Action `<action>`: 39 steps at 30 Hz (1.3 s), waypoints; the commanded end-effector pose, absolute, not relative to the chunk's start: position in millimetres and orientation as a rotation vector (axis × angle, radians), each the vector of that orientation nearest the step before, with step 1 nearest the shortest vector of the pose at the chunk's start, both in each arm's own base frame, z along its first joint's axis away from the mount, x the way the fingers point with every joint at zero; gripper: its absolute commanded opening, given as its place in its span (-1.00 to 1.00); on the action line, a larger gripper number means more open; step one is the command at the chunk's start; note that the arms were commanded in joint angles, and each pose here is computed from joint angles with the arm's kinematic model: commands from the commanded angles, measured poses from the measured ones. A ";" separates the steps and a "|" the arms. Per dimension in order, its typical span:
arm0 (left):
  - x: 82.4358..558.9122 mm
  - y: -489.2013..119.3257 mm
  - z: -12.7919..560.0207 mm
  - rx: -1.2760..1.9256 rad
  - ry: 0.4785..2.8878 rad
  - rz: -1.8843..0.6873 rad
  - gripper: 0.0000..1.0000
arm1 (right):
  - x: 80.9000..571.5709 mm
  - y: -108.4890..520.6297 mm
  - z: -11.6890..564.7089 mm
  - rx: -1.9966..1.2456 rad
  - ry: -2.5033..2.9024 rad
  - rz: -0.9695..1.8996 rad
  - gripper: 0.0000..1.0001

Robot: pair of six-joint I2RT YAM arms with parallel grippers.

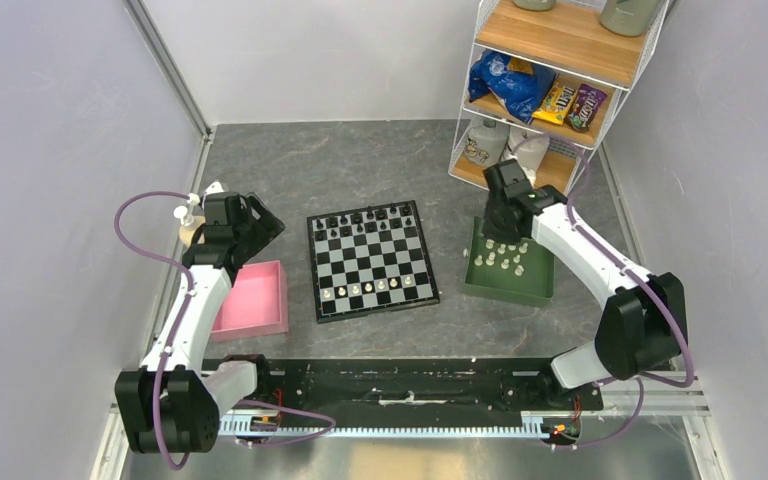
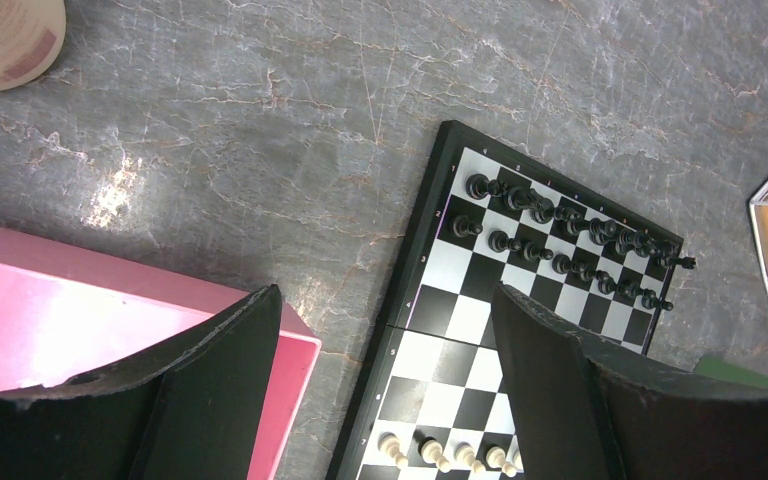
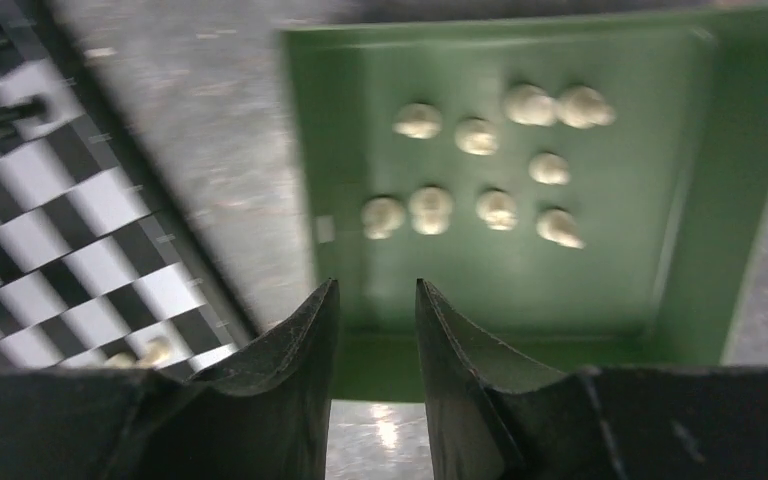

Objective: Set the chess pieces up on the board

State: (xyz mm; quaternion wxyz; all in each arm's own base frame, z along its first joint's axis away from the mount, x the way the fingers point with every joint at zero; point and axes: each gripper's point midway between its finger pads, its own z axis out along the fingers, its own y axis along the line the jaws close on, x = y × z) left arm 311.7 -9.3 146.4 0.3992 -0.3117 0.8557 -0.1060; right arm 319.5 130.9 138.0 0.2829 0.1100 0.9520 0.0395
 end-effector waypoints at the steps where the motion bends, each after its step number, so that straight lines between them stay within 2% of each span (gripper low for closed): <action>1: 317.4 -7.5 156.0 -0.771 2.139 -0.271 0.68 | 303.0 84.9 109.7 0.442 2.621 0.016 -0.17; 15: 318.1 -7.0 155.7 -0.770 2.138 -0.266 0.68 | 319.5 30.9 58.4 0.613 2.705 -0.024 -0.29; 39: 321.5 -6.8 153.7 -0.774 2.148 -0.261 0.68 | 328.7 21.4 29.8 0.610 2.763 0.020 -0.37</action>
